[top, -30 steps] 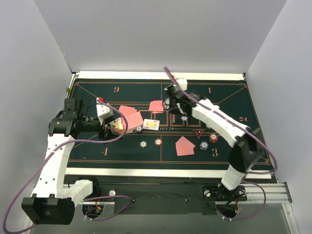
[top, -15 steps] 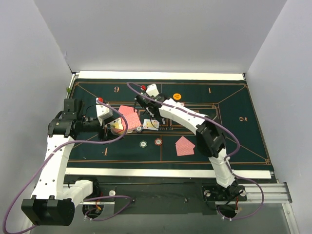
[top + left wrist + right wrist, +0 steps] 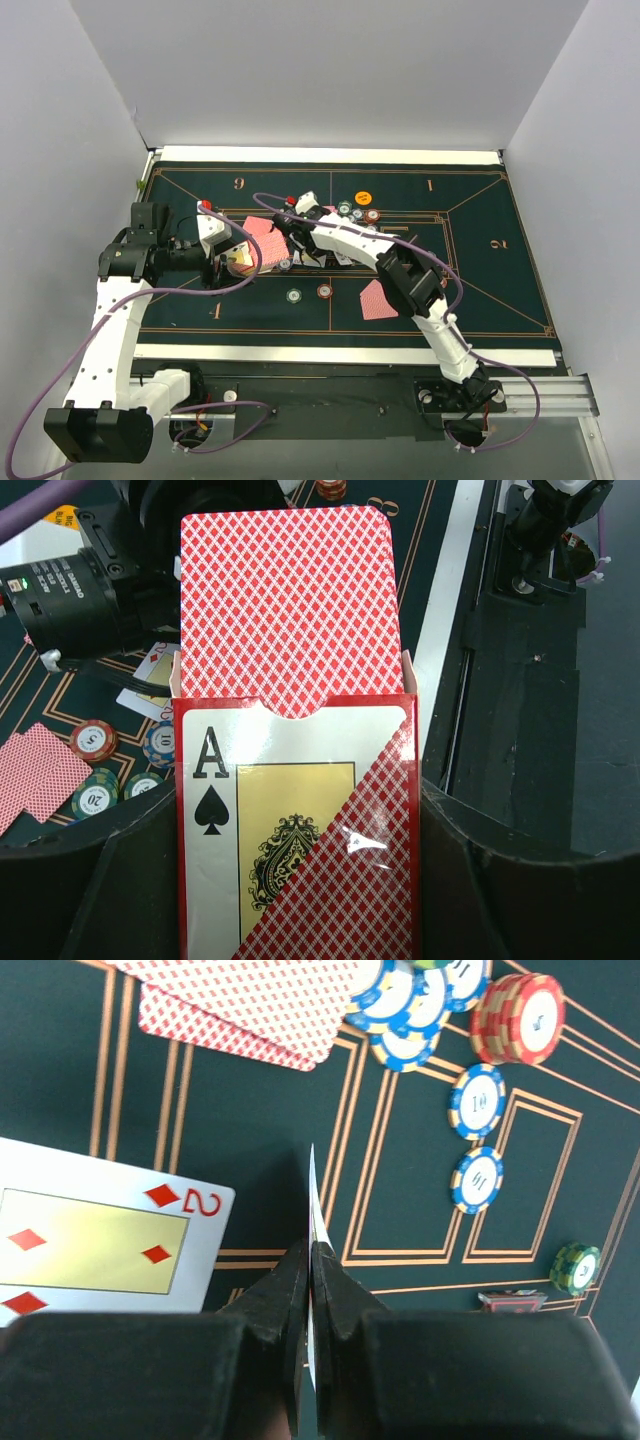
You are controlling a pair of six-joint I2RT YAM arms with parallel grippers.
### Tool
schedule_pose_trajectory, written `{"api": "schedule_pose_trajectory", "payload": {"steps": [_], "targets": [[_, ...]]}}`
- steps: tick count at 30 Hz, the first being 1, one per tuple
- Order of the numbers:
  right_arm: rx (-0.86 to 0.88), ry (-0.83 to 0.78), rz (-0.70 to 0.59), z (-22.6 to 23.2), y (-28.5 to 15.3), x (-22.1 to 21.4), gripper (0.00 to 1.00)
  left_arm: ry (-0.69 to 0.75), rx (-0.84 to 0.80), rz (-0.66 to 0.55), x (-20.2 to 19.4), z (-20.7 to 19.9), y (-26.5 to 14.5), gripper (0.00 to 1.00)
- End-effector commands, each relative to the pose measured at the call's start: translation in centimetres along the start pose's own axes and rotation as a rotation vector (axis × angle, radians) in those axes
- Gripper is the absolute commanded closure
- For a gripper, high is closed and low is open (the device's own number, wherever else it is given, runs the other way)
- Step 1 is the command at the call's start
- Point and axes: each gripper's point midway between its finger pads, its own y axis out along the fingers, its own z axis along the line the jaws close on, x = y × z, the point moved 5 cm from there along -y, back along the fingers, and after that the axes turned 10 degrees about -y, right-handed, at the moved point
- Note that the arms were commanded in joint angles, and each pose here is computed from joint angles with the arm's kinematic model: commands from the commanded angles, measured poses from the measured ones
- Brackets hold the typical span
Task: Distribute texas hold em gaming equipment
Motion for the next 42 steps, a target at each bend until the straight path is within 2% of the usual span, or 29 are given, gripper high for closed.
{"api": "schedule_pose_trajectory", "payload": {"steps": [1, 8, 15, 22, 32, 38, 42], "targets": [[0.057, 0.021, -0.010, 1.1, -0.7, 0.4, 1.00, 0.073, -0.007, -0.052, 1.9, -0.6, -0.5, 1.00], [0.154, 0.094, -0.038, 3.2, -0.7, 0.8, 0.97, 0.078, -0.001, -0.050, 2.0, -0.6, -0.6, 1.00], [0.199, 0.102, -0.034, 4.1, -0.5, 0.3, 0.85, 0.084, 0.003, -0.047, 1.9, -0.6, -0.6, 1.00], [0.338, 0.135, -0.071, 5.1, -1.7, 0.8, 0.79, 0.092, 0.008, -0.038, 1.7, -0.7, -0.7, 1.00], [0.421, 0.166, -0.088, 4.0, -2.9, 1.0, 0.65, 0.093, 0.007, -0.038, 1.6, -0.7, -0.7, 1.00], [0.476, 0.232, -0.109, 2.7, -3.8, 1.0, 0.58, 0.092, 0.006, -0.037, 1.5, -0.8, -0.7, 1.00], [0.551, 0.309, -0.171, 1.0, -5.8, 2.1, 0.53, 0.096, 0.007, -0.039, 1.6, -0.8, -0.7, 1.00]]}}
